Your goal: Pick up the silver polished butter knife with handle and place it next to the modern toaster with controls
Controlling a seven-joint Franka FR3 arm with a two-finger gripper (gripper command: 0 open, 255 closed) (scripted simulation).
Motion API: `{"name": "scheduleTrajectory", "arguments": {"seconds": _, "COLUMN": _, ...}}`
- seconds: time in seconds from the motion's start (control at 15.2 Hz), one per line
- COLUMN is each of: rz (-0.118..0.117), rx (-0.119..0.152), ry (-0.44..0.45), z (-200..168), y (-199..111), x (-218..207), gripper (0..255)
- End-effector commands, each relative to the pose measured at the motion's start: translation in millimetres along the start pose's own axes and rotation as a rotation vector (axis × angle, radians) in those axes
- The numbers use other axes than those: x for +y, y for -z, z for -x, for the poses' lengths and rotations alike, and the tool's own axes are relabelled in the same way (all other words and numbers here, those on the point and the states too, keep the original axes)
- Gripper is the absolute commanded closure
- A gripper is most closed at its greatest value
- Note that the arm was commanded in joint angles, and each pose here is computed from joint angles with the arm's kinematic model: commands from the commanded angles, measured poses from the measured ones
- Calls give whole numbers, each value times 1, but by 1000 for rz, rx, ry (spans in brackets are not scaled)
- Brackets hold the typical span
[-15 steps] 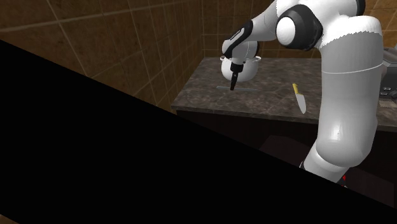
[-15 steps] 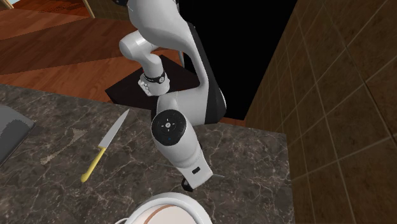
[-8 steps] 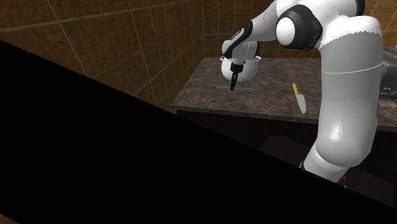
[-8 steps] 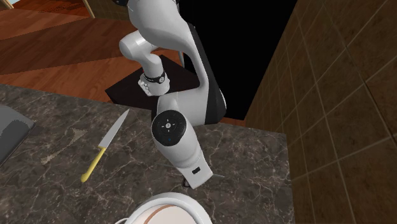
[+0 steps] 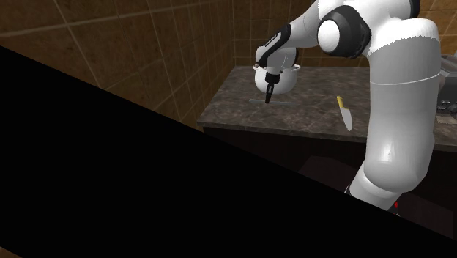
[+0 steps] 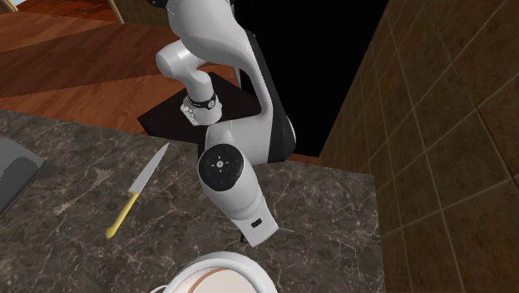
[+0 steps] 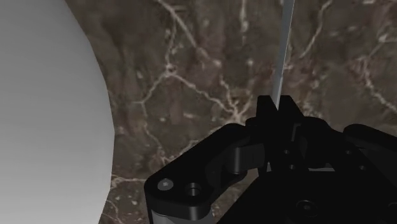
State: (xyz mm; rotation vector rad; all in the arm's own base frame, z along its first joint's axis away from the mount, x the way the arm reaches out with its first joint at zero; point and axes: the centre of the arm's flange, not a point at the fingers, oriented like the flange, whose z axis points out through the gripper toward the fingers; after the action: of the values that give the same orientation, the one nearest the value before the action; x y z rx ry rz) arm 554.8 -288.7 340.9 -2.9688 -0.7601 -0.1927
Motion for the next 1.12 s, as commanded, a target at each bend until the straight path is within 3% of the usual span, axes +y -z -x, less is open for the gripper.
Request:
{"name": "scheduleTrajectory", "arguments": {"seconds": 0.0, "rz": 0, "rx": 0, "ry": 0, "z": 0, "y": 0, "x": 0, "gripper": 255}}
{"name": "scheduleTrajectory", "arguments": {"seconds": 1.06, "rz": 0, "rx": 0, "ry": 0, "z": -12, "y": 83, "x": -3, "gripper": 255}}
